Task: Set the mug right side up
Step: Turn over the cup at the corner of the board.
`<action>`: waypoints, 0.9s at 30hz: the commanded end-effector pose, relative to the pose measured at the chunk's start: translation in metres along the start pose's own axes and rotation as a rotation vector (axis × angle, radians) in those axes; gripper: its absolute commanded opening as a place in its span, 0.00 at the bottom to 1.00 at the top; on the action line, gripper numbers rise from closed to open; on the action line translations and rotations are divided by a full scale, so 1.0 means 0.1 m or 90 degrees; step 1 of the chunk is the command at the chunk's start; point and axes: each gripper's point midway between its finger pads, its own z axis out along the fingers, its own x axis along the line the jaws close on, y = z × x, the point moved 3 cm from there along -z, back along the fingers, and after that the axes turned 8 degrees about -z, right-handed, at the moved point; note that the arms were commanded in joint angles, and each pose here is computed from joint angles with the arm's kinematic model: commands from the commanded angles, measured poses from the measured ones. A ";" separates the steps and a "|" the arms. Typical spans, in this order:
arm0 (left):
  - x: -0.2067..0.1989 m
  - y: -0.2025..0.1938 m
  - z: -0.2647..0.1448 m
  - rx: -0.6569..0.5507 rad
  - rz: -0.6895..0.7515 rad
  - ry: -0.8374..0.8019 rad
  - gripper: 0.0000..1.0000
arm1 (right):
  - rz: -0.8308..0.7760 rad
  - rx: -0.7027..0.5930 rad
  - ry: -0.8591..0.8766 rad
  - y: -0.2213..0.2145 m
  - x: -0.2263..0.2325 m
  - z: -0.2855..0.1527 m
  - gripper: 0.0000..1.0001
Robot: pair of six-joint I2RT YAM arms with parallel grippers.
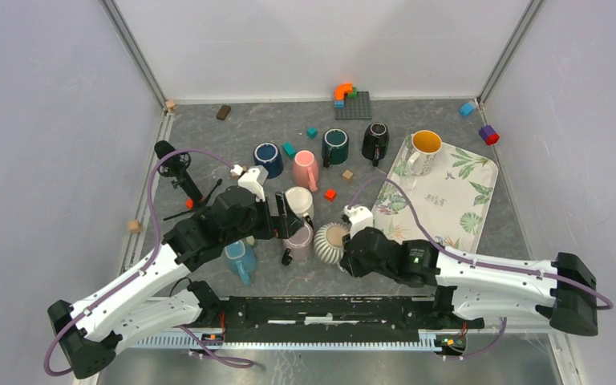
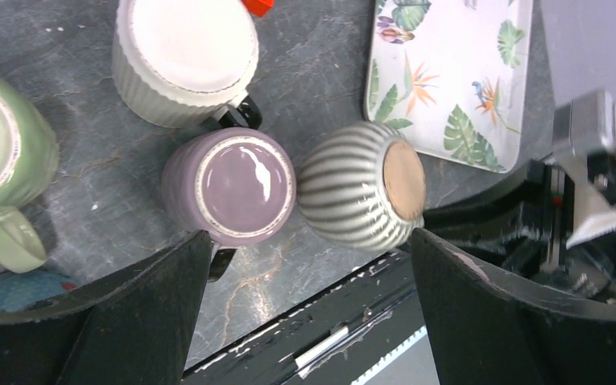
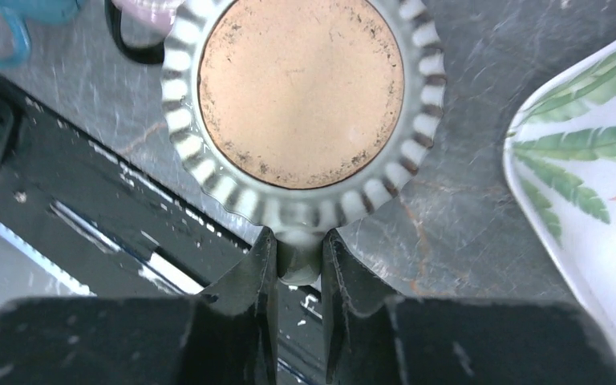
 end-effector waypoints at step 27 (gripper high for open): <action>-0.86 0.45 0.15 0.038 -0.230 -0.358 0.76 | 0.289 -0.522 0.356 2.27 -0.26 -0.70 0.00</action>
